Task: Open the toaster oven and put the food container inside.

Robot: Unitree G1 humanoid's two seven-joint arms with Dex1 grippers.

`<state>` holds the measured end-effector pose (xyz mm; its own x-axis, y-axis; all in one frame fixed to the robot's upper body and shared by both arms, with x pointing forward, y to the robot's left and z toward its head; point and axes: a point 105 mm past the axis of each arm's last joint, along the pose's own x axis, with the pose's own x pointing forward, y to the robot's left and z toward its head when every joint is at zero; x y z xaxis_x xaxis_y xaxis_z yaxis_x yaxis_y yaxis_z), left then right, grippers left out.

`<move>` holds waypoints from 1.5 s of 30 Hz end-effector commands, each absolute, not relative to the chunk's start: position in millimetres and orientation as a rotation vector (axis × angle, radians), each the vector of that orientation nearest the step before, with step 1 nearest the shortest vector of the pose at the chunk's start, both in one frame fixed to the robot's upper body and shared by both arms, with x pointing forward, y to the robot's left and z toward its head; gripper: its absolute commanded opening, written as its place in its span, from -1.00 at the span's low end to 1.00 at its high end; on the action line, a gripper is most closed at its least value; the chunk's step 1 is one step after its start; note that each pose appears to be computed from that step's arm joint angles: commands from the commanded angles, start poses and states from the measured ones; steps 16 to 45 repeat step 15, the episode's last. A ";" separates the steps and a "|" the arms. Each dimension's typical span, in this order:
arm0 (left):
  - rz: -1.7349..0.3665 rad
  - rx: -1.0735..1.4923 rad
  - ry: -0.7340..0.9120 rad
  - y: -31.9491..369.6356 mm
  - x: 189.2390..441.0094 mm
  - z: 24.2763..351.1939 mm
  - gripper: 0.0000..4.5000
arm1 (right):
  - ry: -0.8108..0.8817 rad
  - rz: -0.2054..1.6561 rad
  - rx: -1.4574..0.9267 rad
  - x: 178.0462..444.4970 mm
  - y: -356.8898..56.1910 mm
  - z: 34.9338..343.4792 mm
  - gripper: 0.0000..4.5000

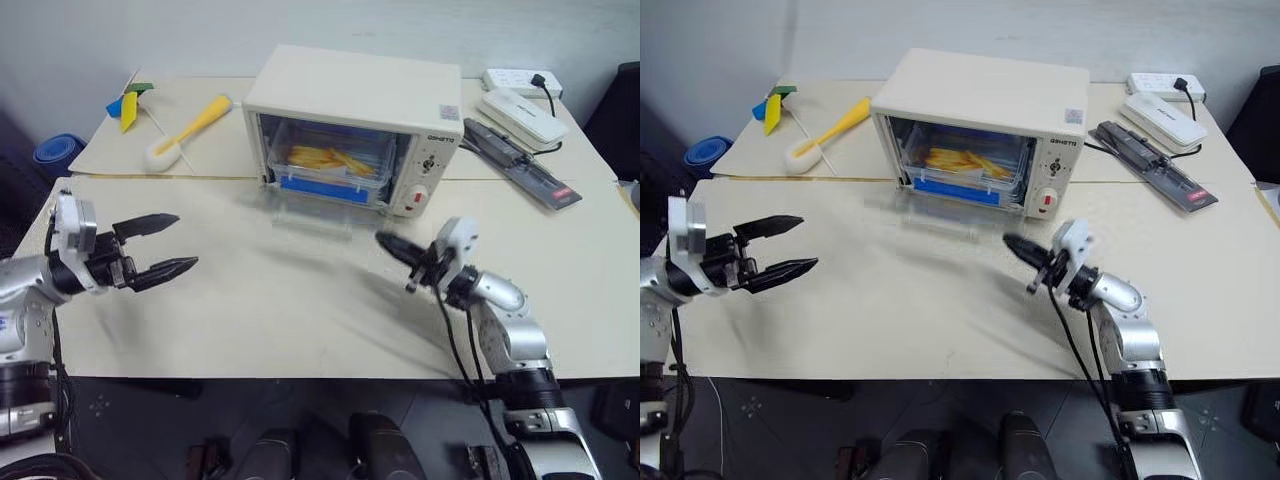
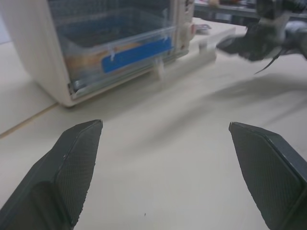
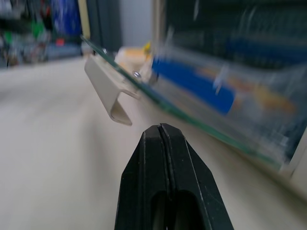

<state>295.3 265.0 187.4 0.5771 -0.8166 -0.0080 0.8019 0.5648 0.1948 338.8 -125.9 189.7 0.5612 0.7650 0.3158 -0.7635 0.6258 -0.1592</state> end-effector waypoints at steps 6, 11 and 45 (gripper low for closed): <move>-0.803 0.356 -0.058 275.5 283.9 168.6 1.00 | -0.524 0.900 -0.056 314.4 -146.3 243.6 -1.00; -0.790 0.413 0.021 275.8 274.7 147.2 1.00 | -0.277 1.082 -0.423 292.2 -158.2 178.7 -0.45; -0.771 0.401 0.013 275.9 271.5 144.3 1.00 | -0.246 1.075 -0.425 286.5 -172.4 162.0 0.14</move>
